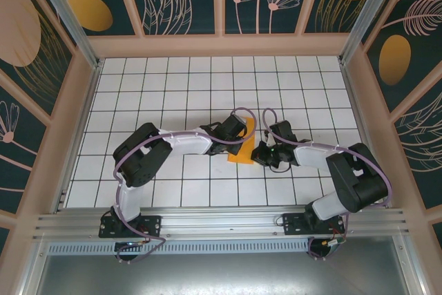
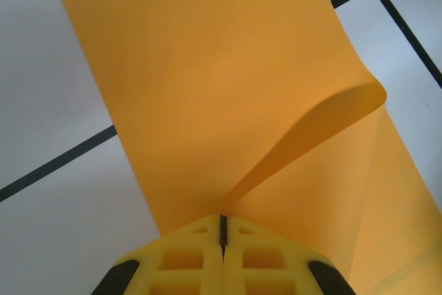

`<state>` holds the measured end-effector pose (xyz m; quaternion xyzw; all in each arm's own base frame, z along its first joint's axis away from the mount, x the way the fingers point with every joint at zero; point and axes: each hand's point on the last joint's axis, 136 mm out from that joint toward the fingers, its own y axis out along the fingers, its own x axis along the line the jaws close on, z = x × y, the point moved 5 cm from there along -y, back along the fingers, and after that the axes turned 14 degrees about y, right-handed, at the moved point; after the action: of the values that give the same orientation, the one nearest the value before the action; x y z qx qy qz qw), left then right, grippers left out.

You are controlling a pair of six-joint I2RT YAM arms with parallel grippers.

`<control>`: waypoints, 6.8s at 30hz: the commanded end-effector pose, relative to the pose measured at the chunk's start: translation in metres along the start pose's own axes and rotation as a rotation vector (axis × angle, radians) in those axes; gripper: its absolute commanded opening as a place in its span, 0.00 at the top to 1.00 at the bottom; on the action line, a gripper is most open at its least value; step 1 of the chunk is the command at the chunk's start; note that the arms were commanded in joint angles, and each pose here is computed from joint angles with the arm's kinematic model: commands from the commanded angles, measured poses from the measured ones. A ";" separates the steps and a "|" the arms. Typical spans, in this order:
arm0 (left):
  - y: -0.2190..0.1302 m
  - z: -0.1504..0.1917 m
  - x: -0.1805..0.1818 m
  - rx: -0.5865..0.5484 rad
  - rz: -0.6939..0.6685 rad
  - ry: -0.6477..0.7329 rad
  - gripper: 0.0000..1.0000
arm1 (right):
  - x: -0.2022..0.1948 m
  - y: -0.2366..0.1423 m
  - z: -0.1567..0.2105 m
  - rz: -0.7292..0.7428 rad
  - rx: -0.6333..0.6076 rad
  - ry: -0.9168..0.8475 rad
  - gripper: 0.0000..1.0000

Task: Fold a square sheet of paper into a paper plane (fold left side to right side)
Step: Fold the triangle a second time at the center of the table.

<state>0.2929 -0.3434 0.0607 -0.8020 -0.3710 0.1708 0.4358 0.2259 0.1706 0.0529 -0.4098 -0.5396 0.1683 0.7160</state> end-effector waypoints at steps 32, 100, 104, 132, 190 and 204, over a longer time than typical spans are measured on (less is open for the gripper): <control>0.015 0.015 -0.004 0.048 0.048 0.025 1.00 | 0.053 -0.030 -0.032 -0.378 -0.052 0.020 1.00; -0.069 -0.011 -0.023 -0.107 0.361 -0.189 0.66 | 0.010 0.033 -0.045 -0.004 -0.037 0.041 1.00; -0.059 -0.004 -0.030 -0.082 0.456 -0.223 0.70 | 0.010 0.032 -0.045 -0.002 -0.037 0.040 1.00; -0.017 0.036 -0.019 0.031 0.399 -0.273 0.75 | 0.009 0.032 -0.044 0.007 -0.032 0.029 1.00; 0.004 0.086 -0.010 0.163 0.300 -0.276 0.89 | 0.050 0.030 -0.017 -0.116 -0.055 -0.121 1.00; 0.006 0.092 -0.009 0.188 0.283 -0.275 0.89 | 0.028 0.032 -0.030 0.067 -0.128 -0.138 1.00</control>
<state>0.2539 -0.3303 0.0502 -0.8317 -0.2671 0.3517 0.3365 0.2629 0.2106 0.0542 -0.4068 -0.5960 0.1663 0.6720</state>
